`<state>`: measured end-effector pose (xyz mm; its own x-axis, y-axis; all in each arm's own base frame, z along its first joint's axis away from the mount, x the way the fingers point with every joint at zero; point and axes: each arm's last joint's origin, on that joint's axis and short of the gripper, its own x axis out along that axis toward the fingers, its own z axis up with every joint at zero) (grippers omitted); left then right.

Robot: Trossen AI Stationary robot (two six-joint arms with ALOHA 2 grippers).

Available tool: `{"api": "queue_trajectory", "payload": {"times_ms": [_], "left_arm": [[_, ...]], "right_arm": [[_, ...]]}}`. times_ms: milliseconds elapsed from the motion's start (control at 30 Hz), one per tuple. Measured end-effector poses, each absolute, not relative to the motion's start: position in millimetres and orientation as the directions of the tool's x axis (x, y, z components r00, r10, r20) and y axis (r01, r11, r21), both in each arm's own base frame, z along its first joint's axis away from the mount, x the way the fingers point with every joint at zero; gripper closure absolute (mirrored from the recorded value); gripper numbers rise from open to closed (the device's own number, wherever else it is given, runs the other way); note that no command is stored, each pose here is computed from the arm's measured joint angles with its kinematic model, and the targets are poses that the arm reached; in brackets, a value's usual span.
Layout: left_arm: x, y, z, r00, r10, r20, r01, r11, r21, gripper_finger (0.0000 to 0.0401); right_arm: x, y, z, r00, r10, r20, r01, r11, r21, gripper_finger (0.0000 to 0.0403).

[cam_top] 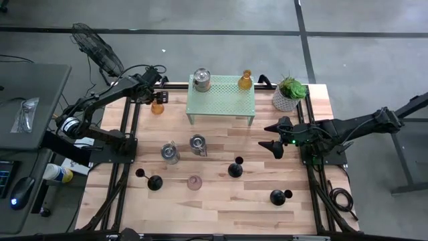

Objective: Pick & Place candle stick holders
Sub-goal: Put the orange candle holder on the shelf

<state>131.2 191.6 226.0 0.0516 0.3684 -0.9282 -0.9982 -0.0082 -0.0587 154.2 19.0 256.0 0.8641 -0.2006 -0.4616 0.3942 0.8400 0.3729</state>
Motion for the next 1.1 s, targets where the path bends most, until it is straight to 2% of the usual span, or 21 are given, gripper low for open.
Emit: {"api": "queue_trajectory", "payload": {"times_ms": [167,533,1100], "left_arm": [[131.1,191.7,226.0,0.051,0.369,-0.928,-0.998,-0.009,-0.059,0.0139],[131.3,191.9,226.0,0.052,0.371,-0.927,-0.998,-0.009,-0.060,0.0225],[131.3,191.9,226.2,0.050,0.372,-0.927,-0.998,-0.009,-0.058,0.0222]], "right_arm": [[154.2,19.0,256.0,0.864,-0.201,-0.462,0.394,0.840,0.373,0.0003],[154.2,19.0,256.0,0.864,-0.200,-0.462,0.394,0.840,0.373,0.0003],[154.2,19.0,256.0,0.864,-0.200,-0.462,0.394,0.840,0.373,0.0003]]}}
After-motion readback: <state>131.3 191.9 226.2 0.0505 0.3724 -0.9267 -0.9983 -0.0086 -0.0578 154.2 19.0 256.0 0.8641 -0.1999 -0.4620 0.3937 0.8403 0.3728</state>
